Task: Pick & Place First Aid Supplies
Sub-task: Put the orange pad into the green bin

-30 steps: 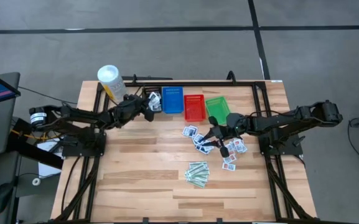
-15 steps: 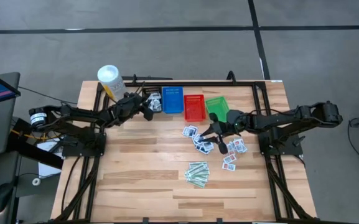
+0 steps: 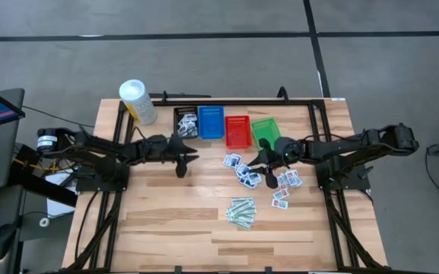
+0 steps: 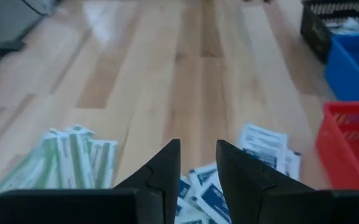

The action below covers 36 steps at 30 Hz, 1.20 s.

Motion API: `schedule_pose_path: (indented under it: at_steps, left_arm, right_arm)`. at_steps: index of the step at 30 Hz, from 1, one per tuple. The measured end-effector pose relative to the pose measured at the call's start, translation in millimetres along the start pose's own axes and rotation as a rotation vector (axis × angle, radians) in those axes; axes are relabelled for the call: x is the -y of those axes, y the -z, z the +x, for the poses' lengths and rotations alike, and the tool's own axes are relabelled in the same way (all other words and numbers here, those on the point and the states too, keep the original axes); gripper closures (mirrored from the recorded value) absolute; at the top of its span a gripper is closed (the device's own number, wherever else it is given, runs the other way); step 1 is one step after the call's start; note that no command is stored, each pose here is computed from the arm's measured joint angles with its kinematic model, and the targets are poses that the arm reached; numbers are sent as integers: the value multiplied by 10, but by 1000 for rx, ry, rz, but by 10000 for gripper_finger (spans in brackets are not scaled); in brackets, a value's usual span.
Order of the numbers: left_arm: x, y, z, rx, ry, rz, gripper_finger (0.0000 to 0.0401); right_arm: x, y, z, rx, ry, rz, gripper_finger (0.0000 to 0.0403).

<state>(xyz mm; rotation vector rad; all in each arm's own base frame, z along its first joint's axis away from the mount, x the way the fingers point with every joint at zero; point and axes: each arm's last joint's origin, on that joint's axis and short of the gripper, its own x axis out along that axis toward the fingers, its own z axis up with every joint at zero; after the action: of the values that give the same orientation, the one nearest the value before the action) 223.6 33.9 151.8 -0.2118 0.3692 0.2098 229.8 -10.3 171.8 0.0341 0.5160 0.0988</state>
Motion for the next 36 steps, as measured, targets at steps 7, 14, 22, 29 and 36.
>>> schedule_pose_path:
  at_steps: [7, 14, 22, 29, 36]
  left_arm:
    - [246, 7, -20, 35, 72, 38, 284]
    - [436, -25, -56, 101, 157, 55, 285]
    - [566, 3, -90, 119, 135, 67, 285]
    - [587, -7, -100, 143, 104, 73, 285]
    - [588, -13, -100, 149, 105, 75, 285]
  right_arm:
    - [-159, 16, 18, -21, -50, 26, 305]
    - [-281, 113, 21, -121, -27, 3, 305]
    - [-345, 411, -97, -445, 48, 63, 305]
    - [-376, 448, -303, -518, 177, 56, 305]
    - [-468, 336, -616, -399, 189, 29, 305]
